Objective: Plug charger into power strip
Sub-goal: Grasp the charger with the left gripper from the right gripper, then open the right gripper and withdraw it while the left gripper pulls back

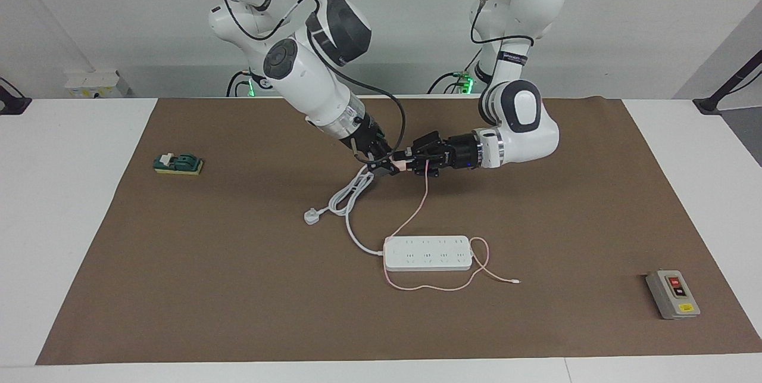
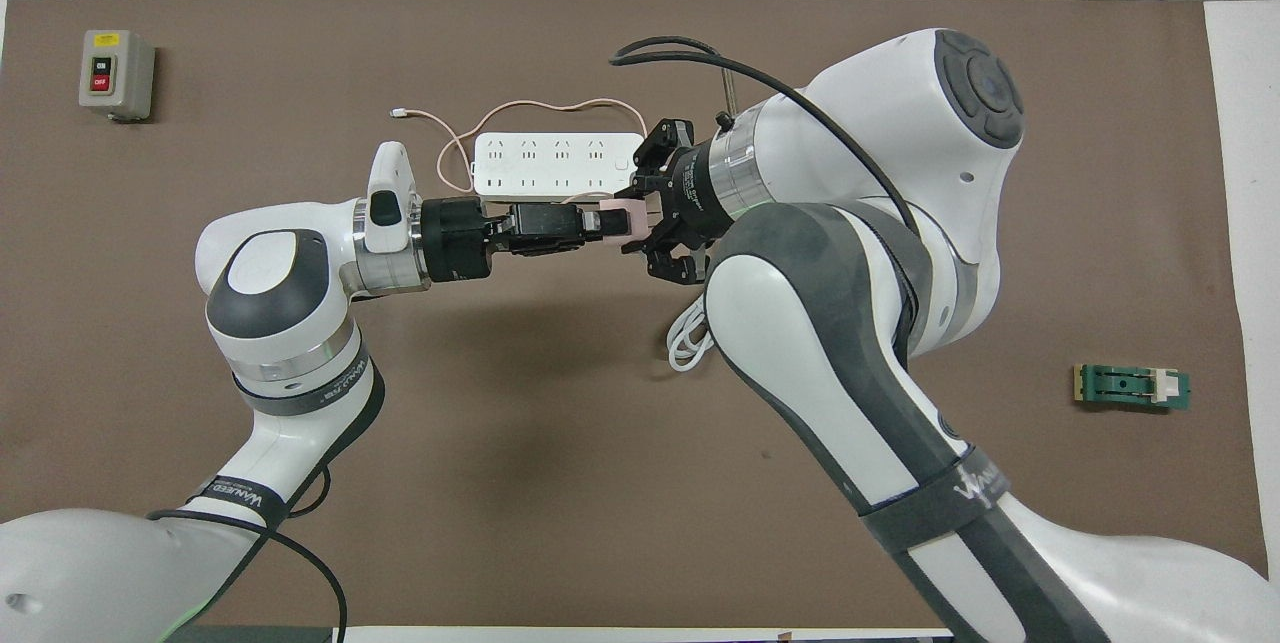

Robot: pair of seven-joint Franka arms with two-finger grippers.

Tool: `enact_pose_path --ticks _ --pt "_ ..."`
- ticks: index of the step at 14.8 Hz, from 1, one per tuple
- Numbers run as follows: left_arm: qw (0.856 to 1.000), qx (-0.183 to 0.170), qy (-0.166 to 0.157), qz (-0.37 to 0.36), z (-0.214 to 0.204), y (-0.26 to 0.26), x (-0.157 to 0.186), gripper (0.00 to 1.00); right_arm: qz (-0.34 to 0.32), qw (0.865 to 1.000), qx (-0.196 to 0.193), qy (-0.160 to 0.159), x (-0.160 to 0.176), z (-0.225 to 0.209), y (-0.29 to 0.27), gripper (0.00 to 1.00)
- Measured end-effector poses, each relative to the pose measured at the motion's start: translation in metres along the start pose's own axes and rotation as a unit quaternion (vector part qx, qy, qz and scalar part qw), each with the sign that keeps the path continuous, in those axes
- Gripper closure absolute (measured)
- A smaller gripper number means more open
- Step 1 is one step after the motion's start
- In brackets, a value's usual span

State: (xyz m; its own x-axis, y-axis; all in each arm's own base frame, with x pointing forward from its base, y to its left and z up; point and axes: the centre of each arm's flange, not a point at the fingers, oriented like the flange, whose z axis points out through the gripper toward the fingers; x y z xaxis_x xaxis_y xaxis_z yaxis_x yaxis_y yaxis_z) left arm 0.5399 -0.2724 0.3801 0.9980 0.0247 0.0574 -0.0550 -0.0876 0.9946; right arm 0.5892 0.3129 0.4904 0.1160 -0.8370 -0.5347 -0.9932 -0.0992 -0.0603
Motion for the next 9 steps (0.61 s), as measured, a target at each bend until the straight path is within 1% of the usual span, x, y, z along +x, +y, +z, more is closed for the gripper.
enact_pose_path --ticks 1,2,3,4,5,6,7,8,9 --pt "1.0 0.002 0.002 0.005 -0.001 0.003 0.003 0.69 0.0 1.0 0.006 -0.001 -0.002 -0.002 -0.002 0.52" --pt "1.0 0.003 0.004 0.011 -0.003 0.008 0.007 0.69 -0.001 1.0 0.012 -0.003 -0.003 -0.004 -0.003 0.5" --pt "1.0 0.005 0.007 0.017 -0.007 0.013 0.013 0.69 -0.001 1.0 0.016 -0.003 -0.004 -0.005 -0.004 0.43" --pt "1.0 0.01 0.006 0.025 -0.013 0.019 0.019 0.69 -0.001 1.0 0.017 -0.003 -0.004 -0.005 -0.005 0.3" --pt "0.999 0.019 0.004 0.034 -0.02 0.025 0.025 0.69 -0.001 1.0 0.018 -0.003 -0.004 -0.004 -0.005 0.21" --pt "0.998 0.03 0.013 0.046 -0.035 0.033 0.037 0.69 0.001 1.0 0.012 -0.001 -0.001 -0.002 -0.005 0.08" --pt "0.996 0.05 0.031 0.065 -0.061 0.043 0.055 0.69 0.003 1.0 -0.002 0.003 0.003 0.001 -0.002 0.0" --pt "0.993 0.074 0.038 0.081 -0.089 0.053 0.07 0.69 0.005 1.0 -0.007 0.005 0.006 0.001 -0.002 0.0" --pt "0.99 0.101 0.039 0.095 -0.111 0.059 0.08 0.69 0.008 1.0 -0.006 0.008 0.011 -0.002 -0.004 0.0"
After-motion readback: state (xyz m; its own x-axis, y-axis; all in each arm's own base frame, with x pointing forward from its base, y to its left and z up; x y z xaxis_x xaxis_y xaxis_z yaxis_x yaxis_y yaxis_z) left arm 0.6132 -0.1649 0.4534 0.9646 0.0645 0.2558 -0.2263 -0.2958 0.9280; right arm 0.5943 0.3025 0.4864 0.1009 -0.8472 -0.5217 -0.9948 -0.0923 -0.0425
